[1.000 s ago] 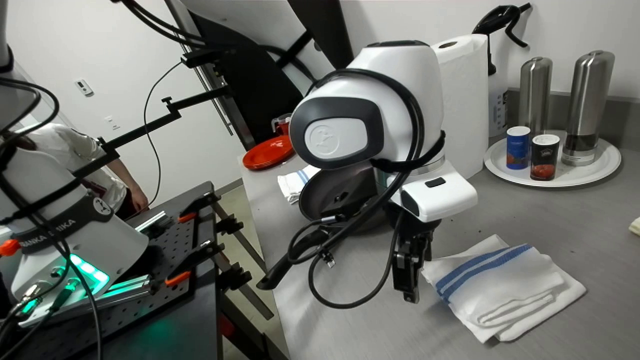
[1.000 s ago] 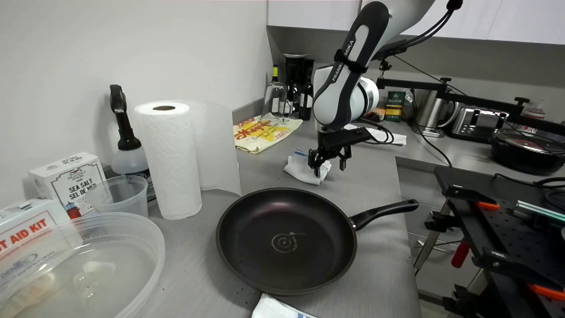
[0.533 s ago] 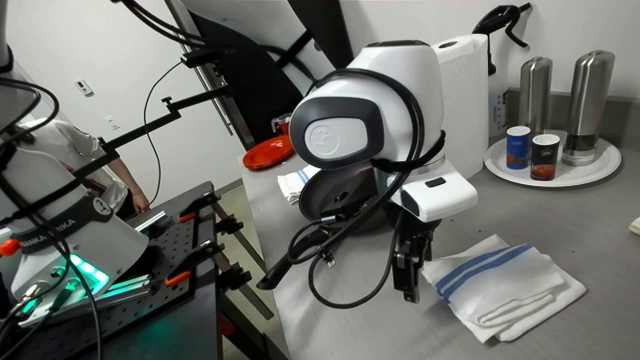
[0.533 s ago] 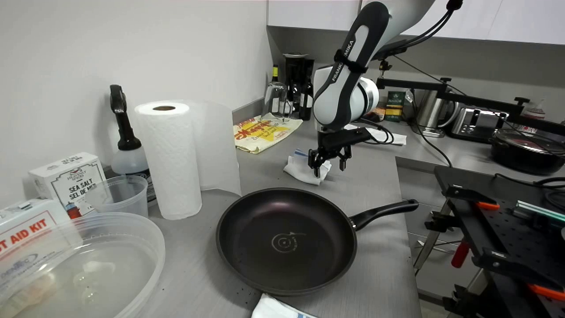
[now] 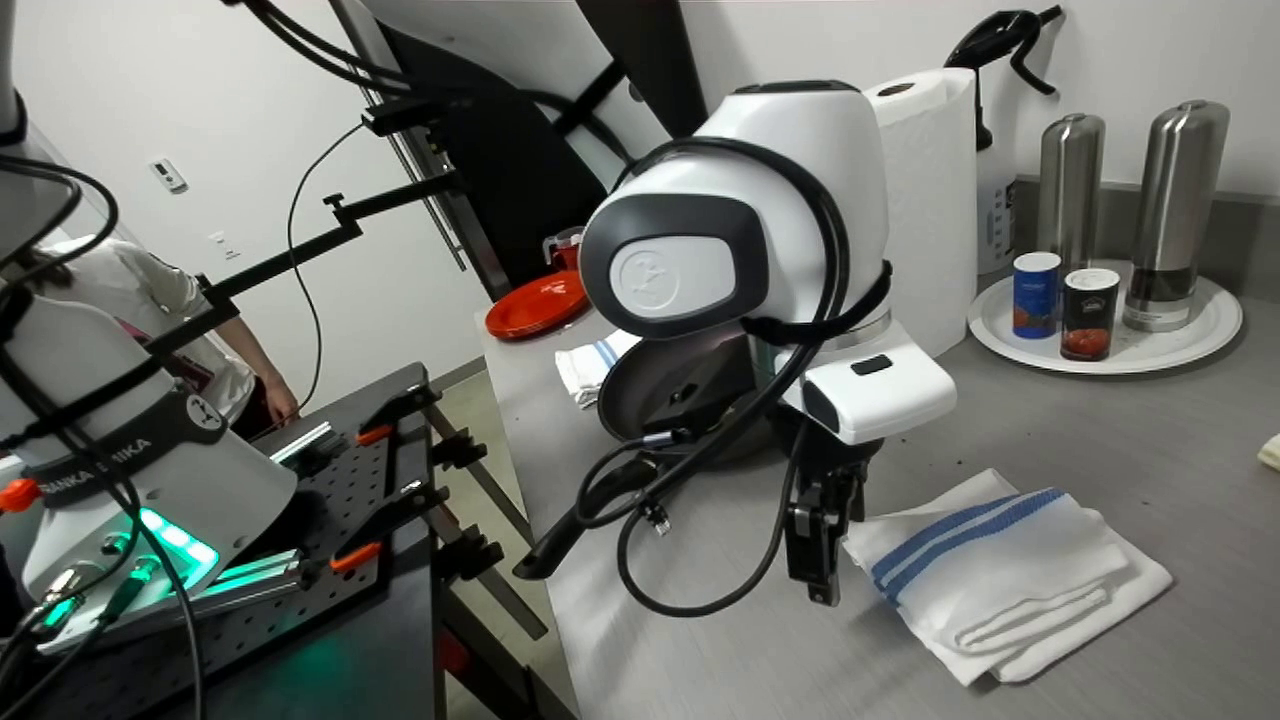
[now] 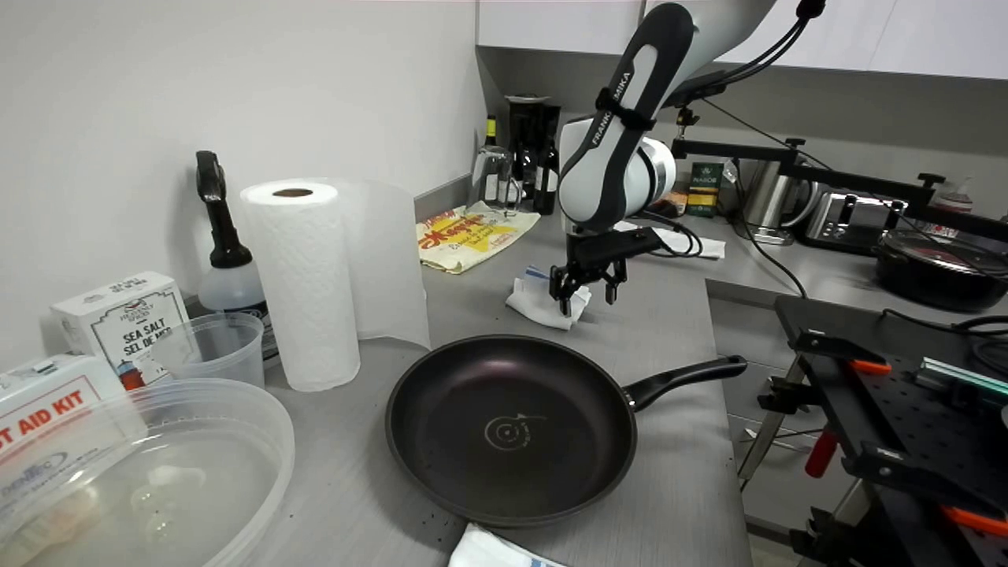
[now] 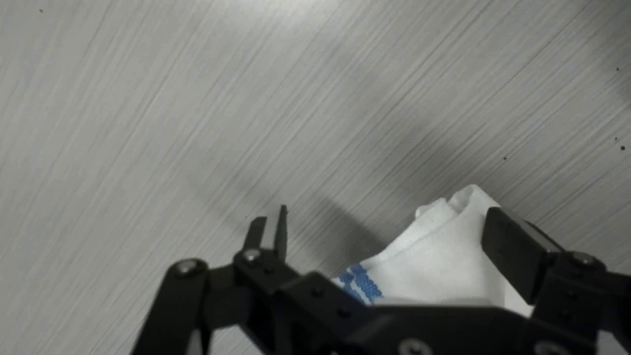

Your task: Wipe the pan with the white towel

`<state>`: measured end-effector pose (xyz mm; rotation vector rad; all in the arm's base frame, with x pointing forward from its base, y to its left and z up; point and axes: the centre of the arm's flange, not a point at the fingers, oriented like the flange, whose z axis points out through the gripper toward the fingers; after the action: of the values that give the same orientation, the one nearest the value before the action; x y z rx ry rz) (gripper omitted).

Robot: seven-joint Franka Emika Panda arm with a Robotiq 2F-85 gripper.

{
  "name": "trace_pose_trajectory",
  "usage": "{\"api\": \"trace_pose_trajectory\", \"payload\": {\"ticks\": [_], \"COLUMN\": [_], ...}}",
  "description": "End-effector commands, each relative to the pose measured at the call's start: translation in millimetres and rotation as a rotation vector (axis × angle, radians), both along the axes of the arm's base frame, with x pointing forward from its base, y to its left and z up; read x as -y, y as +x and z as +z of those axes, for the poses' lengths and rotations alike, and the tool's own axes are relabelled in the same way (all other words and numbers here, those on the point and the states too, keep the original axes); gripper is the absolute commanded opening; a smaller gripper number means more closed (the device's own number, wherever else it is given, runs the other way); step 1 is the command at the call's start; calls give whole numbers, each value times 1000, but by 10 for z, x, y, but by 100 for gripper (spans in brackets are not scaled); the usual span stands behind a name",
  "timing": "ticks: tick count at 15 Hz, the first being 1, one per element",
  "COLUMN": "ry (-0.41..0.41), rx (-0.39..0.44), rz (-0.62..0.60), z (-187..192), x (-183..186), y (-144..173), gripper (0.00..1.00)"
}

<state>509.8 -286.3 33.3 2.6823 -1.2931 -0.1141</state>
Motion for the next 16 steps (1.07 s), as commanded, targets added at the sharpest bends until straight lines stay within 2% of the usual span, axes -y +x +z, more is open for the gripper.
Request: {"api": "trace_pose_trajectory", "payload": {"ticks": [1, 7, 16], "ry": [-4, -23, -79], "rx": [59, 133, 202], "rz": [-7, -29, -39], "z": [-60, -139, -347], "x": [-19, 32, 232], "y": [95, 381, 524], "gripper": [100, 100, 100]}}
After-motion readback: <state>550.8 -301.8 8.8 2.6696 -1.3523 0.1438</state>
